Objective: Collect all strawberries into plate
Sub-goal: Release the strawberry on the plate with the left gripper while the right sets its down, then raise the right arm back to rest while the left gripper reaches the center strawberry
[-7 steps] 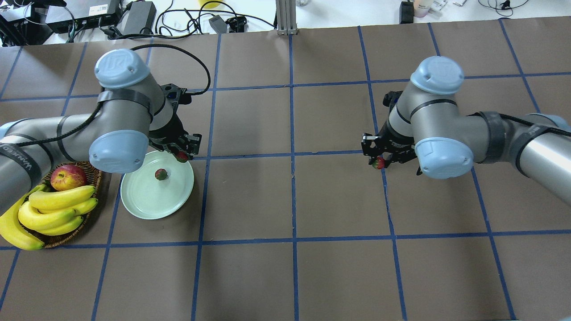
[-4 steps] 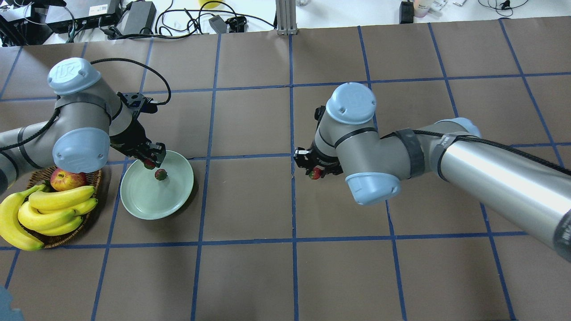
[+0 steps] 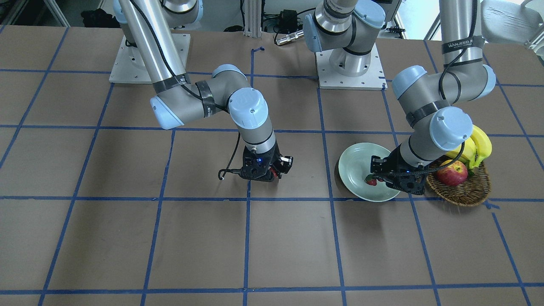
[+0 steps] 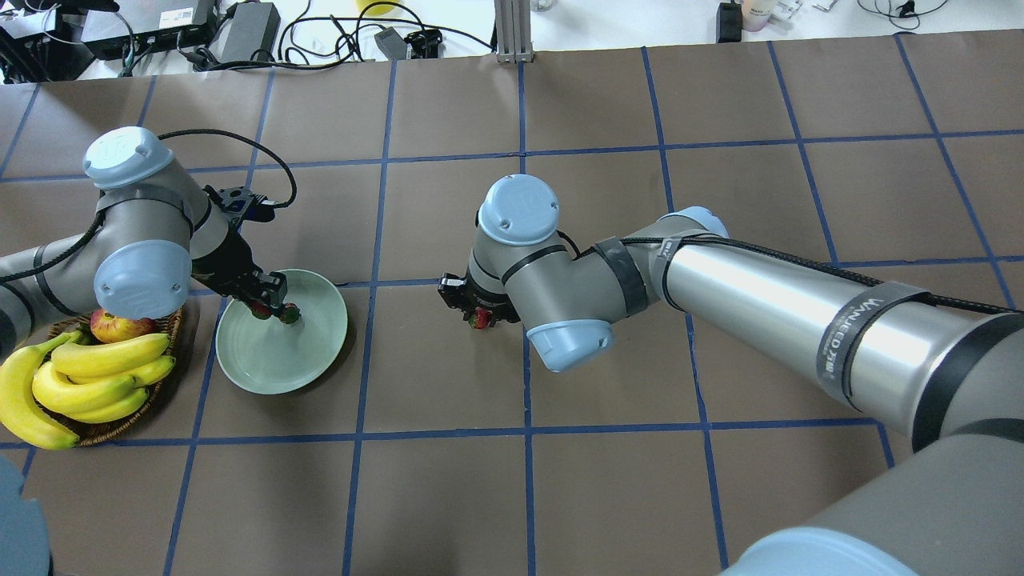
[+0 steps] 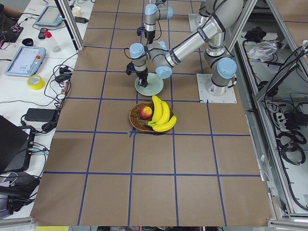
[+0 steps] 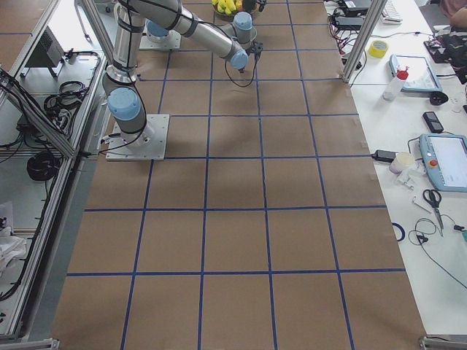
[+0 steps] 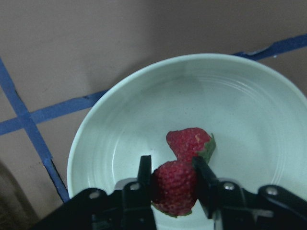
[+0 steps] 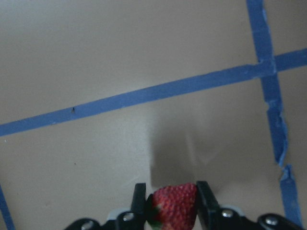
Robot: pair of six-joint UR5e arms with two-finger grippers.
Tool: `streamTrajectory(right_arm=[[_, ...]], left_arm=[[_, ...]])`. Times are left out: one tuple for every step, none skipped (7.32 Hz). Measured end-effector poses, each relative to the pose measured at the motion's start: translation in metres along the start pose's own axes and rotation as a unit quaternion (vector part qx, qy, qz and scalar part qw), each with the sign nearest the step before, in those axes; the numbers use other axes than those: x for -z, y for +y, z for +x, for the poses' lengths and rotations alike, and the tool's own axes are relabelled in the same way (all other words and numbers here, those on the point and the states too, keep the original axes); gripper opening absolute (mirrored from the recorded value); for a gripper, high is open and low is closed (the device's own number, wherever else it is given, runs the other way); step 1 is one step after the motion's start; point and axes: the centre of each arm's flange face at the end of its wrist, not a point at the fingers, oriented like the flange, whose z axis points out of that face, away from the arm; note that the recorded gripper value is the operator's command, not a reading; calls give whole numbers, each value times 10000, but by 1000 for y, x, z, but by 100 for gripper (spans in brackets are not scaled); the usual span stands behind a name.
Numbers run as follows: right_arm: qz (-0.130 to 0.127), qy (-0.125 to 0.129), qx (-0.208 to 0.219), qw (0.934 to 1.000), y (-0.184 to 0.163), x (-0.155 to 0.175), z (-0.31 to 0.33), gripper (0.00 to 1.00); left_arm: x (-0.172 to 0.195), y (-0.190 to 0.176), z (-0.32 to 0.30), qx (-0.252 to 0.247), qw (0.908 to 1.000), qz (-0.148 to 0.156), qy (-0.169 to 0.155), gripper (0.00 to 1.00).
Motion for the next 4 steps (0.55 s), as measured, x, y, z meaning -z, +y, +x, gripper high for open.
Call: streamTrajectory(right_arm=[[-33, 3, -21, 10000, 0, -5, -6, 100], [-27, 19, -18, 10000, -1, -6, -8, 100], [-27, 71, -8, 10000, -1, 0, -7, 100], [-49, 220, 42, 9997, -3, 17, -4, 100]], left_arm=[[3, 0, -1, 14, 10000, 38, -11, 90], [13, -4, -1, 27, 9999, 130, -60, 90], [30, -10, -1, 80, 9995, 276, -146, 90], [48, -15, 1, 175, 9988, 394, -211, 90]])
